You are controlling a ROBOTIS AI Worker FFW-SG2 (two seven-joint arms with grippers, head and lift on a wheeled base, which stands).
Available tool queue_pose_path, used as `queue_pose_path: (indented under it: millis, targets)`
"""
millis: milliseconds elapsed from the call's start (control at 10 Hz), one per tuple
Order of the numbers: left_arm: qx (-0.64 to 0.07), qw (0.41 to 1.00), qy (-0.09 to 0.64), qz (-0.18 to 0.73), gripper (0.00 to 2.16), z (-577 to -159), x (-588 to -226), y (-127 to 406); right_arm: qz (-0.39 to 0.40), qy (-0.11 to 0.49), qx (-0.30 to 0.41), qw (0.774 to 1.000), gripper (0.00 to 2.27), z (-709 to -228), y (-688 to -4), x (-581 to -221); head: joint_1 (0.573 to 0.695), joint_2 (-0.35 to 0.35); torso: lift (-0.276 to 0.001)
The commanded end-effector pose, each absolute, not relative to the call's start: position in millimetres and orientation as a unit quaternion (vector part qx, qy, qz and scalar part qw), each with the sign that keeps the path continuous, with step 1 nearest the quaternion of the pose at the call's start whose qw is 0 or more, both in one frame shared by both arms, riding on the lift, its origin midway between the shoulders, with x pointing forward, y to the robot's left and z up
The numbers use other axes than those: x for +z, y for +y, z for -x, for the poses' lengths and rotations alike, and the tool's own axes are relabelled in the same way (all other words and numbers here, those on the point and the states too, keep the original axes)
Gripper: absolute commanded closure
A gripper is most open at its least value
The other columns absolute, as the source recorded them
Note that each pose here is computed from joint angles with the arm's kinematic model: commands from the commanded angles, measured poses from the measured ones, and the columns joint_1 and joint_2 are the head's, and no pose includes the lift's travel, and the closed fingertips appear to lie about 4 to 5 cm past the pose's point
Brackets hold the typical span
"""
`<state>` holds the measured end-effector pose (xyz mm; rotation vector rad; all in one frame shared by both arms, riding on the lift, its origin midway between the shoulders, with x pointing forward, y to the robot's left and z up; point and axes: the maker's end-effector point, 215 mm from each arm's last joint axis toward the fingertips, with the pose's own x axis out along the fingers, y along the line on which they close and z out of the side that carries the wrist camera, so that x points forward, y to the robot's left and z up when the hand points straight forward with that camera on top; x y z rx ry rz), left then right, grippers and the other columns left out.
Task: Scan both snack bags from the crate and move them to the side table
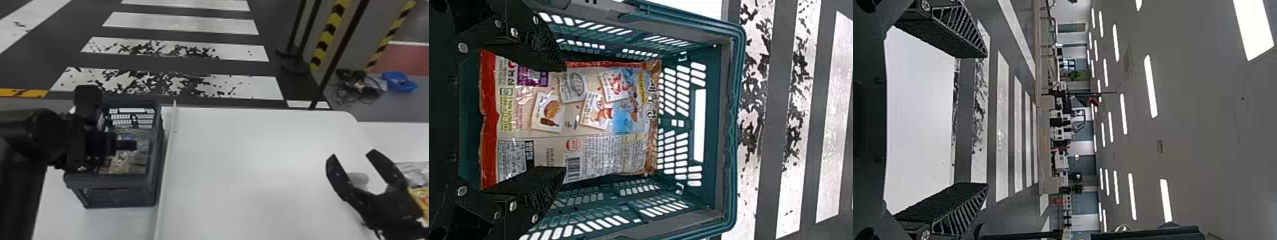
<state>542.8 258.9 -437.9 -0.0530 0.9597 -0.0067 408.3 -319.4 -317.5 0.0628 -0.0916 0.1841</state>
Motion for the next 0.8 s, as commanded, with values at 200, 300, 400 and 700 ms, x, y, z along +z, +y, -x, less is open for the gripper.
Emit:
queue_pose_path:
  millis: [200, 300, 400, 700]
  targets:
    - [0.001, 0.885, 0.466, 0.027, 0.32, -563, -431, 263, -0.026, -0.056, 0.088, 0.994, 0.07, -406, -326, -311, 0.695, -0.073, -0.095]
    - [0.004, 0.88, 0.474, 0.027, 0.31, -568, -436, 261, -0.026, -0.058, 0.088, 0.994, 0.07, -406, -326, -310, 0.695, -0.073, -0.095]
    - [0.008, 0.878, 0.478, 0.024, 0.31, -569, -439, 261, -0.025, -0.059, 0.088, 0.994, 0.07, -406, -327, -309, 0.695, -0.073, -0.095]
    - [0.013, 0.872, 0.489, 0.03, 0.31, -572, -452, 260, -0.024, -0.063, 0.091, 0.994, 0.07, -414, -327, -309, 0.695, -0.082, -0.095]
